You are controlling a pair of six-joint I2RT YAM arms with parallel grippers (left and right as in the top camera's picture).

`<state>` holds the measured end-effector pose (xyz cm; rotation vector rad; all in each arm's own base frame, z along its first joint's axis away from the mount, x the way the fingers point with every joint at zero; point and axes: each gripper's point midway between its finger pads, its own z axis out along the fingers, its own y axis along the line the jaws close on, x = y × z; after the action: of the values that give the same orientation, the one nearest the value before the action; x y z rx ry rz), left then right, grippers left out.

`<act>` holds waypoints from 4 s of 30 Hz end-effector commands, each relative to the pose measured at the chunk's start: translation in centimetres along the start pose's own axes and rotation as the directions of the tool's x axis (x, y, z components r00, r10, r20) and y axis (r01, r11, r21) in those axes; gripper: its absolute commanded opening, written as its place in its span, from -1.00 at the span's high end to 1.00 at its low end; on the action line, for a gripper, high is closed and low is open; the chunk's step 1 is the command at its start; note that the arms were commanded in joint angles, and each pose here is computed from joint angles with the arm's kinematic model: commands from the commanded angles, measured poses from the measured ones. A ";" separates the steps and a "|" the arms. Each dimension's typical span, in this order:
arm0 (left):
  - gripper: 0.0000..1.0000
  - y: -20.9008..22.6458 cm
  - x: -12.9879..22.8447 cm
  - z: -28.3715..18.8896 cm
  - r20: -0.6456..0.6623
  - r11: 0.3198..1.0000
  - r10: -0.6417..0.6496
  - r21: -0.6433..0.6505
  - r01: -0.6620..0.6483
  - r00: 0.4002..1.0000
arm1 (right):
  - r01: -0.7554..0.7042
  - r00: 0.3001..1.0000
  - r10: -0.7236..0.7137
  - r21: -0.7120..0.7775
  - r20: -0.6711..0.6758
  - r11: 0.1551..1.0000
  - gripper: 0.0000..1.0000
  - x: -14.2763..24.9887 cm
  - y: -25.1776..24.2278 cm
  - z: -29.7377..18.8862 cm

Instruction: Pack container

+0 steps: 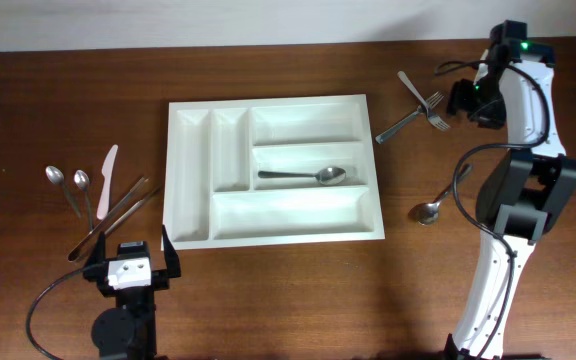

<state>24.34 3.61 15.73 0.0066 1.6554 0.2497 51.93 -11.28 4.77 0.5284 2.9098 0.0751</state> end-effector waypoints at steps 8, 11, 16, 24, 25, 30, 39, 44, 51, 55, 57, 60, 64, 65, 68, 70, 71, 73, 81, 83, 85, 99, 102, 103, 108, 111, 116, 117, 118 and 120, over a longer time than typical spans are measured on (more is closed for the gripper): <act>-0.99 0.1 0.1 0.0 0.000 1.000 0.012 -0.005 -0.012 1.000 | -0.061 0.998 0.060 -0.206 -0.012 0.977 -0.29 -0.1 4.8 0.4; -0.99 0.1 0.1 0.0 0.000 1.000 0.012 -0.005 -0.012 1.000 | -0.094 0.996 0.090 -0.210 -0.028 0.973 -0.27 0.2 4.8 0.8; -0.98 0.1 0.1 0.0 0.000 1.000 0.012 -0.005 -0.012 1.000 | -0.142 0.989 0.131 -0.197 -0.069 0.970 -0.26 1.1 4.5 1.7; -0.99 0.1 0.1 0.0 0.000 1.000 0.012 -0.005 -0.012 1.000 | -0.182 0.980 0.166 -0.165 -0.106 0.969 -0.21 2.2 4.0 3.0; -0.98 0.1 0.1 0.0 0.001 1.000 0.012 -0.005 -0.012 1.000 | -0.184 0.980 0.168 -0.164 -0.107 0.969 -0.21 2.3 3.9 3.1; -0.98 0.1 0.1 0.0 0.000 1.000 0.013 -0.005 -0.013 1.000 | -0.186 0.978 0.168 -0.159 -0.121 0.969 -0.21 2.8 3.8 3.7; -0.98 0.1 0.1 0.0 0.000 1.000 0.013 -0.005 -0.013 1.000 | -0.177 0.982 0.162 -0.167 -0.100 0.970 -0.21 2.2 3.9 3.7; -0.98 0.1 0.1 0.0 0.000 1.000 0.012 -0.005 -0.012 1.000 | -0.172 0.984 0.160 -0.174 -0.081 0.969 -0.21 1.7 4.0 3.7; -0.98 0.1 0.1 0.0 0.000 1.000 0.012 -0.005 -0.012 1.000 | -0.167 0.985 0.156 -0.184 -0.076 0.969 -0.09 1.6 4.3 3.7; -0.99 0.1 0.1 0.0 0.000 1.000 0.012 -0.005 -0.012 1.000 | -0.163 0.985 0.150 -0.187 -0.083 0.969 -0.02 1.8 4.7 3.7; -0.99 0.1 0.1 0.0 0.000 1.000 0.012 -0.005 -0.012 1.000 | -0.157 0.986 0.143 -0.192 -0.086 0.969 -0.03 2.0 5.1 3.7; -0.99 0.1 0.0 0.0 0.001 1.000 0.012 -0.005 -0.012 1.000 | -0.144 0.987 0.126 -0.210 -0.097 0.967 -0.03 2.3 6.0 3.8; -0.98 0.1 0.1 0.0 0.000 1.000 0.012 -0.005 -0.012 1.000 | -0.124 0.989 0.102 -0.213 -0.108 0.969 -0.03 2.9 7.2 4.0; -0.99 0.1 0.1 0.0 0.000 1.000 0.012 -0.005 -0.012 1.000 | -0.119 0.989 0.098 -0.213 -0.107 0.970 -0.03 3.0 7.4 4.0; -0.99 0.1 0.1 0.0 0.000 1.000 0.012 -0.005 -0.012 1.000 | -0.111 0.991 0.090 -0.216 -0.103 0.970 0.02 3.0 7.8 4.1; -0.99 0.1 0.1 0.0 0.000 1.000 0.012 -0.005 -0.012 1.000 | -0.111 0.991 0.091 -0.216 -0.103 0.970 0.06 3.0 7.8 4.1; -0.99 0.1 0.1 0.0 0.000 1.000 0.012 -0.005 -0.012 1.000 | -0.112 0.990 0.091 -0.215 -0.104 0.970 0.10 3.0 7.8 4.1; -0.99 0.1 0.0 0.0 0.001 1.000 0.012 -0.005 -0.012 1.000 | -0.113 0.990 0.092 -0.215 -0.105 0.970 0.16 3.0 7.7 4.1; -0.99 0.1 0.1 0.0 0.000 1.000 0.012 -0.005 -0.012 1.000 | -0.095 0.991 0.073 -0.215 -0.108 0.972 0.34 3.2 7.8 4.1; -0.99 0.1 0.0 0.0 0.001 1.000 0.012 -0.005 -0.012 1.000 | -0.092 0.992 0.069 -0.214 -0.110 0.973 0.39 3.3 7.8 4.1; -0.99 0.1 0.1 0.0 0.000 1.000 0.012 -0.005 -0.012 1.000 | -0.092 0.991 0.069 -0.210 -0.113 0.973 0.49 3.4 7.7 4.1; -0.98 0.1 0.1 0.0 0.000 1.000 0.012 -0.005 -0.012 1.000 | -0.093 0.991 0.070 -0.209 -0.117 0.974 0.90 3.5 7.7 4.1; -0.99 0.1 0.1 0.0 0.000 1.000 0.012 -0.005 -0.012 1.000 | -0.095 0.990 0.070 -0.207 -0.124 0.974 0.73 3.7 7.6 4.1; -0.98 0.1 0.1 0.0 0.000 1.000 0.012 -0.005 -0.012 1.000 | -0.096 0.989 0.070 -0.206 -0.127 0.974 0.62 3.7 7.6 4.1; -0.99 0.1 0.1 0.0 0.000 1.000 0.012 -0.005 -0.012 1.000 | -0.102 0.989 0.073 -0.240 -0.130 0.965 0.48 3.7 8.3 4.0; -0.99 0.1 0.1 0.0 0.000 1.000 0.012 -0.005 -0.012 1.000 | -0.133 0.986 0.102 -0.258 -0.132 0.957 0.48 3.5 8.7 3.9; -0.99 0.1 0.1 0.0 0.000 1.000 0.012 -0.005 -0.012 1.000 | -0.136 0.984 0.100 -0.266 -0.145 0.954 0.49 3.8 9.4 3.8; -0.99 0.1 0.1 0.0 0.000 1.000 0.012 -0.005 -0.012 1.000 | -0.138 0.984 0.101 -0.265 -0.147 0.954 0.49 3.9 9.5 3.9; -0.98 0.1 0.1 0.0 0.000 1.000 0.012 -0.005 -0.012 1.000 | -0.136 0.984 0.099 -0.265 -0.149 0.955 0.49 4.0 9.8 3.9; -0.99 0.1 0.1 0.0 0.000 1.000 0.012 -0.005 -0.012 1.000 | -0.130 0.984 0.091 -0.268 -0.153 0.955 0.49 4.2 10.2 3.8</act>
<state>24.34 3.61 15.73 0.0066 1.6554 0.2497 52.61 -1.70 1.45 0.6631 2.9075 0.5120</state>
